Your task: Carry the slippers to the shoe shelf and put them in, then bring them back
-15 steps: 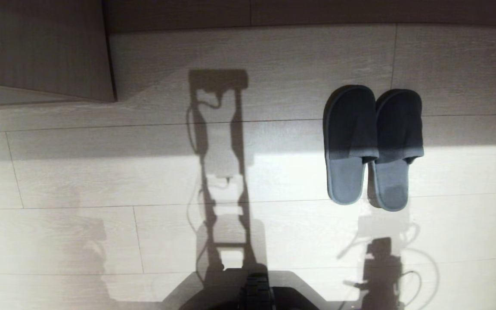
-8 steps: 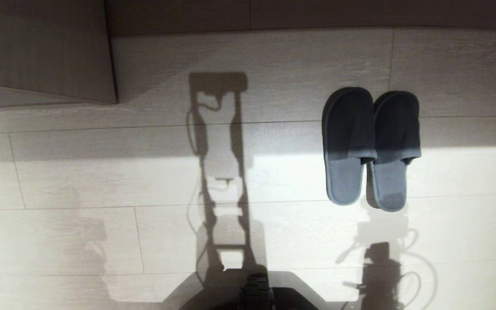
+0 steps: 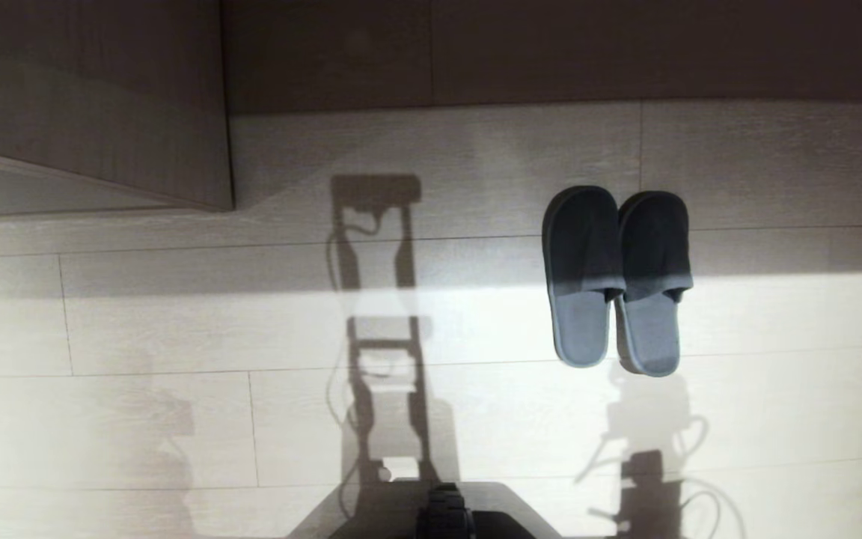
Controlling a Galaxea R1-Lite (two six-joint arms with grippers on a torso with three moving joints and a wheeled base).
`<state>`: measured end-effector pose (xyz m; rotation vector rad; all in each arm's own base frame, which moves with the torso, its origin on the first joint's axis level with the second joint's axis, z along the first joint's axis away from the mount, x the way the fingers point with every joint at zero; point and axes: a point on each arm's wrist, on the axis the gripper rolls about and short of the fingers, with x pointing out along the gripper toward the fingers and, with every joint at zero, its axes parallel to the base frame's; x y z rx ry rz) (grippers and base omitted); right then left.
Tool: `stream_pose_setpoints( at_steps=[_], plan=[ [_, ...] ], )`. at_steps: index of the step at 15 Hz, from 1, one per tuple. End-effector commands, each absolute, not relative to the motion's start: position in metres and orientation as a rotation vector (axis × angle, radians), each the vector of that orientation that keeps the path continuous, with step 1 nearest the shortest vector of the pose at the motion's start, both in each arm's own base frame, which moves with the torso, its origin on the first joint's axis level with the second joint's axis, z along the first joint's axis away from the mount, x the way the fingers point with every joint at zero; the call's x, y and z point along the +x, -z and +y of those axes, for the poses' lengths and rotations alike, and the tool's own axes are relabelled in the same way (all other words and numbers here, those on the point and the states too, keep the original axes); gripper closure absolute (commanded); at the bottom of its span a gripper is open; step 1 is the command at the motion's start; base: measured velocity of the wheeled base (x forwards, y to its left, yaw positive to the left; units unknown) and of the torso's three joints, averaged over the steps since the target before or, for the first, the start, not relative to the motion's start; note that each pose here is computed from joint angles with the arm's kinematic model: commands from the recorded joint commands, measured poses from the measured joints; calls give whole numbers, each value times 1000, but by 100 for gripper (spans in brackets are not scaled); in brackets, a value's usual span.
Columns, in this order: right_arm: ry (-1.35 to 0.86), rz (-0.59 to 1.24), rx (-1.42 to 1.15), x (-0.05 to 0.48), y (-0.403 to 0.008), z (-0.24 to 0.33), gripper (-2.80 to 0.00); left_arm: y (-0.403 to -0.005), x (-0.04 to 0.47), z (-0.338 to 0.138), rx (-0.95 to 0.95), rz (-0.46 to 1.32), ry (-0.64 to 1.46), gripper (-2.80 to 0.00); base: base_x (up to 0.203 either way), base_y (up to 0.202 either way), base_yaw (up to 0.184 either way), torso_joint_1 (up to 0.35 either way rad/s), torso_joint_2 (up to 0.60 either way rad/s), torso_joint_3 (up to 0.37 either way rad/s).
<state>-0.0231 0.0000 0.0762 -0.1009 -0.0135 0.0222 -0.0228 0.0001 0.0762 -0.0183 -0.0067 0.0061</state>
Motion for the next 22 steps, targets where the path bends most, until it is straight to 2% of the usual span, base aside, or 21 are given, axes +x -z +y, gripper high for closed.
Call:
stream_pose_setpoints(
  at_steps=[1,22],
  plan=[
    [-23,-10,-101,-23,-76,0,0,-76,-23,0,-20,-8,-6,0,0,0,0,12,3,193],
    [-24,-10,-95,-23,-76,0,0,-76,-23,0,-21,-8,-6,0,0,0,0,2,1,202]
  ],
)
